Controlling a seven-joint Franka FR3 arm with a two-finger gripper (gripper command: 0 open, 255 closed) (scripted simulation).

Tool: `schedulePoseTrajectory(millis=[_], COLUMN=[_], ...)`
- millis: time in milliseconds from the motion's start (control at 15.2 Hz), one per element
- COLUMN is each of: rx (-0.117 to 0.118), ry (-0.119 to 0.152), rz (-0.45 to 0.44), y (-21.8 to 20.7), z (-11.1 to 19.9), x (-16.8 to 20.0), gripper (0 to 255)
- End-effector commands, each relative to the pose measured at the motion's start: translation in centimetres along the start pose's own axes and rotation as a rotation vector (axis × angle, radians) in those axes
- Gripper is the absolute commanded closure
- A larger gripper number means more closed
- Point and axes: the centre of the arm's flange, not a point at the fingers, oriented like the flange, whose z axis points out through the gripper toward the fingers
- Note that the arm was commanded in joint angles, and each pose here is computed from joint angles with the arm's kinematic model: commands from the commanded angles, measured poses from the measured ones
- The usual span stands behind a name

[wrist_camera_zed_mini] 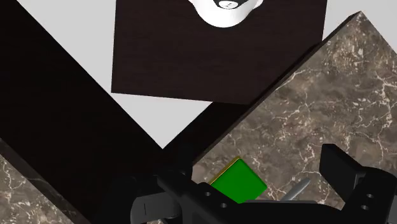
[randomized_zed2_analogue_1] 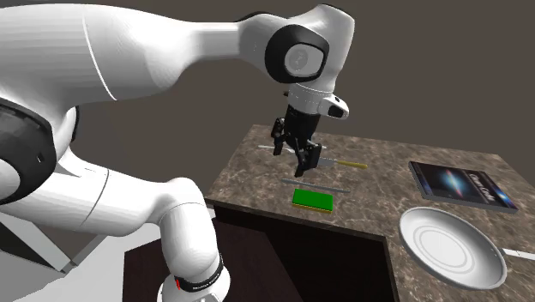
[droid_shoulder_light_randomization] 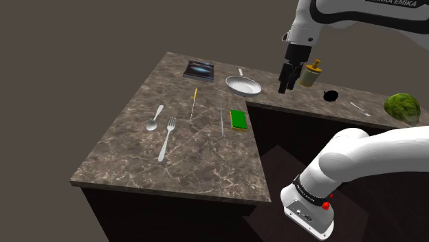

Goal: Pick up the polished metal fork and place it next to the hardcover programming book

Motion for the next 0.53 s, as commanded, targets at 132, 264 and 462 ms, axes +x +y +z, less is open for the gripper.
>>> schedulePoseTrajectory(millis=[132,264,462], rx=[-0.001,-0.002,-0.004], ry=[0.015,0.031,0.054], rz=[0.047,0.094,0.164], y=[-2.2,-4.5,-7.7], z=[1.1,2.3,3.9], x=[0.6,1.4,2.7], gripper=[0,0,0])
